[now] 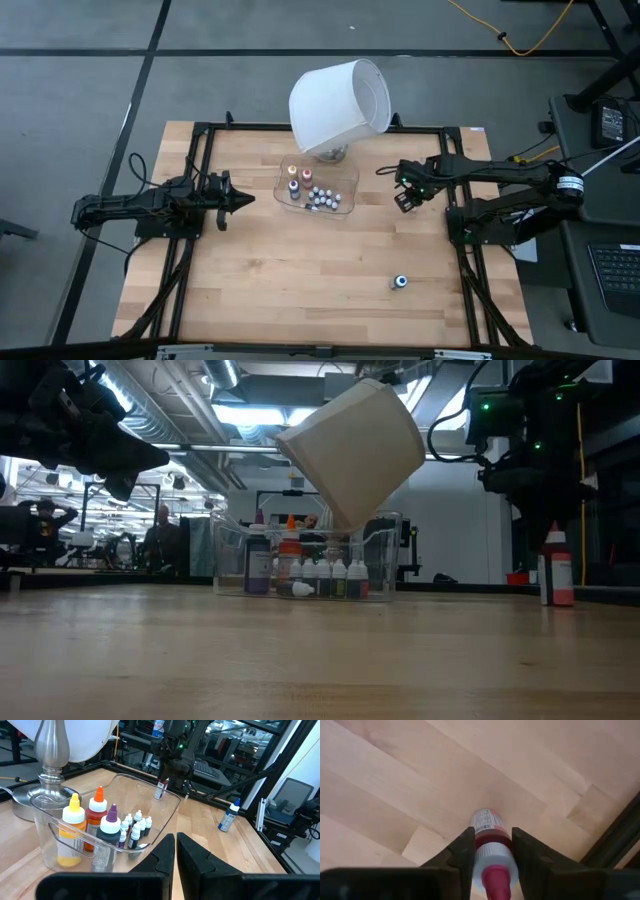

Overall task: Pick & Place food coloring
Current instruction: Put the big pink food coloring bottle into the container

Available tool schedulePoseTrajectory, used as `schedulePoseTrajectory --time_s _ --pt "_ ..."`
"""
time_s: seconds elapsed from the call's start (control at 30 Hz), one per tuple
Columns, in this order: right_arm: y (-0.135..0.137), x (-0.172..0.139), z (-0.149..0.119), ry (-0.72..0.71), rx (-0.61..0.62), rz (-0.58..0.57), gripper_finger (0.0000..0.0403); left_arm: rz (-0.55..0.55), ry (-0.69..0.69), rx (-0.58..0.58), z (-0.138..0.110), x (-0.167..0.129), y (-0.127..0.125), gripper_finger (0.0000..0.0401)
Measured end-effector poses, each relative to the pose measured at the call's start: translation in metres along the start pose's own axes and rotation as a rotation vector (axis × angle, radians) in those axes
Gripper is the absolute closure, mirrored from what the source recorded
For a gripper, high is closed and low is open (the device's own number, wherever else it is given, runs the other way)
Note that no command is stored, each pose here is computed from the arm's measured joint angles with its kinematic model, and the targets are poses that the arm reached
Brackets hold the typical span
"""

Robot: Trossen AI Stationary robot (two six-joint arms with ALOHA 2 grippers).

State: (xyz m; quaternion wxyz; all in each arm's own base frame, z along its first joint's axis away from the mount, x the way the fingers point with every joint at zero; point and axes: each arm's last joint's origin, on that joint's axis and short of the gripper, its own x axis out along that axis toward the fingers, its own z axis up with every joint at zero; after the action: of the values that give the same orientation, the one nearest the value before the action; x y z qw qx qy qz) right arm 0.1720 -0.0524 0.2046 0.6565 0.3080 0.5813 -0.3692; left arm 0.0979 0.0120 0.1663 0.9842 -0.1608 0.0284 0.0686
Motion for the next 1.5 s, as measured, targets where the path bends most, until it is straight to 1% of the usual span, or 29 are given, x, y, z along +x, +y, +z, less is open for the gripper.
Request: schedulePoseTrajectory --time_s 0.1,0.27,0.37,0.5,0.7,0.83,0.93,1.07,1.2,1.4,1.5 --pt "0.000 0.000 0.000 0.002 -0.005 0.001 0.0284 0.000 0.000 0.000 0.000 0.000 0.000 0.0386" --pt "0.000 0.001 -0.001 0.021 -0.003 0.004 0.0261 0.000 0.000 0.000 0.000 0.000 0.000 0.0386" --pt "0.000 0.001 -0.003 0.053 -0.018 0.032 0.0248 0.000 0.000 0.000 0.000 0.000 0.000 0.0386" --pt "0.000 0.001 -0.004 0.076 -0.018 0.048 0.0224 0.000 0.000 0.000 0.000 0.000 0.000 0.0386" --pt "-0.003 0.001 -0.007 0.118 0.007 0.016 0.0179 0.000 0.000 0.000 0.000 0.000 0.000 0.0386" --pt "-0.004 0.001 -0.009 0.136 0.006 0.010 0.0163 0.000 0.000 0.000 0.000 0.000 0.000 0.0386" --pt "-0.004 0.001 -0.009 0.146 0.006 0.011 0.0165 0.000 0.000 0.000 0.000 0.000 0.000 0.0386" --pt "-0.004 0.001 -0.010 0.160 0.007 0.027 0.0179 0.000 0.000 0.000 0.000 0.000 0.000 0.0386" --pt "-0.003 0.000 -0.010 0.178 0.008 0.049 0.0205 0.000 0.000 0.000 0.000 0.000 0.000 0.0386" --pt "-0.003 0.000 -0.010 0.176 0.008 0.051 0.0257 0.000 0.000 0.000 0.000 0.000 0.000 0.0386" --pt "-0.002 -0.001 -0.009 0.173 0.006 0.053 0.0264 0.000 0.000 0.000 0.000 0.000 0.000 0.0386"
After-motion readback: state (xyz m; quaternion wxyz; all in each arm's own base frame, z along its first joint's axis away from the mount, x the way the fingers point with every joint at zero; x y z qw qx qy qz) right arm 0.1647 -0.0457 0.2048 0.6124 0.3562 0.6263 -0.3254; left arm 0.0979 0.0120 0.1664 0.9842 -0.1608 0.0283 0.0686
